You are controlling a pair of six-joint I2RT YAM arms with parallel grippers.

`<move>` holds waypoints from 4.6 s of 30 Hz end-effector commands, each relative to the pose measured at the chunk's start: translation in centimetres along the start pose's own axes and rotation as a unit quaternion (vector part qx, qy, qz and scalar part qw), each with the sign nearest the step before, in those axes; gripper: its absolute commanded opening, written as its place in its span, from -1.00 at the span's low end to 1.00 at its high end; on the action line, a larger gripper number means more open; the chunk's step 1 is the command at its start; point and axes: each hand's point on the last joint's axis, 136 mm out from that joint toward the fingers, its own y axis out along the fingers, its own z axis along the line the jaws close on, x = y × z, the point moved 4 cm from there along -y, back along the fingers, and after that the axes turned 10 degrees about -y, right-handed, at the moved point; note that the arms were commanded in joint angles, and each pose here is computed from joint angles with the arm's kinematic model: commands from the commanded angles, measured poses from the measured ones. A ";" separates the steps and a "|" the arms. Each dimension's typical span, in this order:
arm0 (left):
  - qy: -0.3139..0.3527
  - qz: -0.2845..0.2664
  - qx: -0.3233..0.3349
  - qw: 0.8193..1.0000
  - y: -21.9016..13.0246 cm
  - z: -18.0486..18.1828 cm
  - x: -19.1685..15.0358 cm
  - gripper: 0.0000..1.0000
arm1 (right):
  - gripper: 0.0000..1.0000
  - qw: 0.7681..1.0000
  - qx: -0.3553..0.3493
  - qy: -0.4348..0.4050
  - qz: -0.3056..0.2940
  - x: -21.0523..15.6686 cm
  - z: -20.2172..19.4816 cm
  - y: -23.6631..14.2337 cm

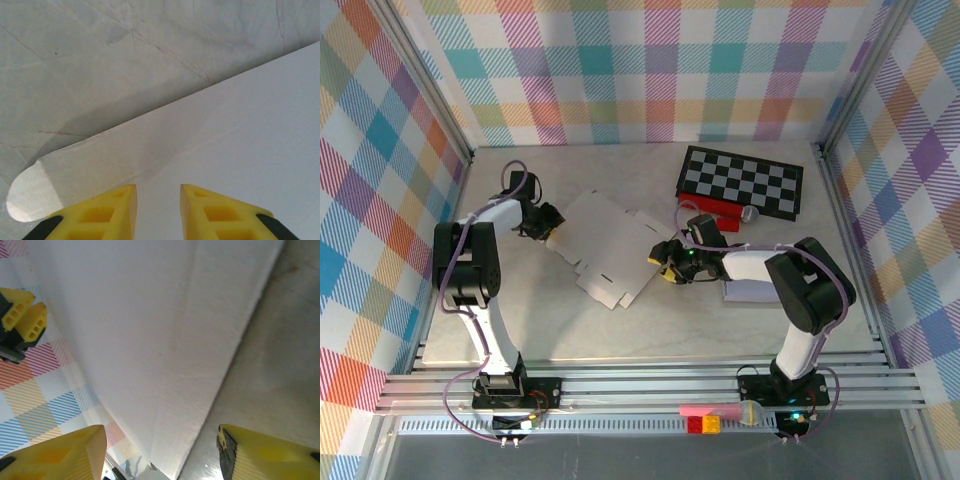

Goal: Fold the paper box

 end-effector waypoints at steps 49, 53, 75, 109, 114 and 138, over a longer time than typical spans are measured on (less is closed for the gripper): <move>0.012 0.044 0.012 0.999 -0.3 1.6 -2.0 -0.49 | -0.75 0.991 0.111 -0.023 -0.074 2.1 6.3 -1.8; 0.016 0.030 0.005 0.999 -1.3 1.0 -1.7 -0.47 | -1.00 0.991 0.105 -0.023 -0.082 2.6 7.1 -2.2; 0.353 -0.231 -0.209 0.882 -24.5 -10.0 -14.6 -0.29 | -1.00 0.987 0.076 0.023 -0.138 7.3 20.8 -11.6; 0.590 -0.188 -0.285 0.731 -25.4 -8.8 -23.9 -0.02 | -1.00 0.975 -0.037 0.102 -0.196 3.8 22.0 -20.9; 0.518 -0.220 -0.342 0.752 -29.2 -9.5 -23.2 0.06 | -1.00 0.964 -0.093 0.138 -0.206 1.0 21.1 -22.4; 0.145 -0.107 -0.189 0.965 -26.3 -3.9 -12.0 -0.23 | -1.00 0.971 -0.067 0.174 -0.153 7.7 20.3 -3.9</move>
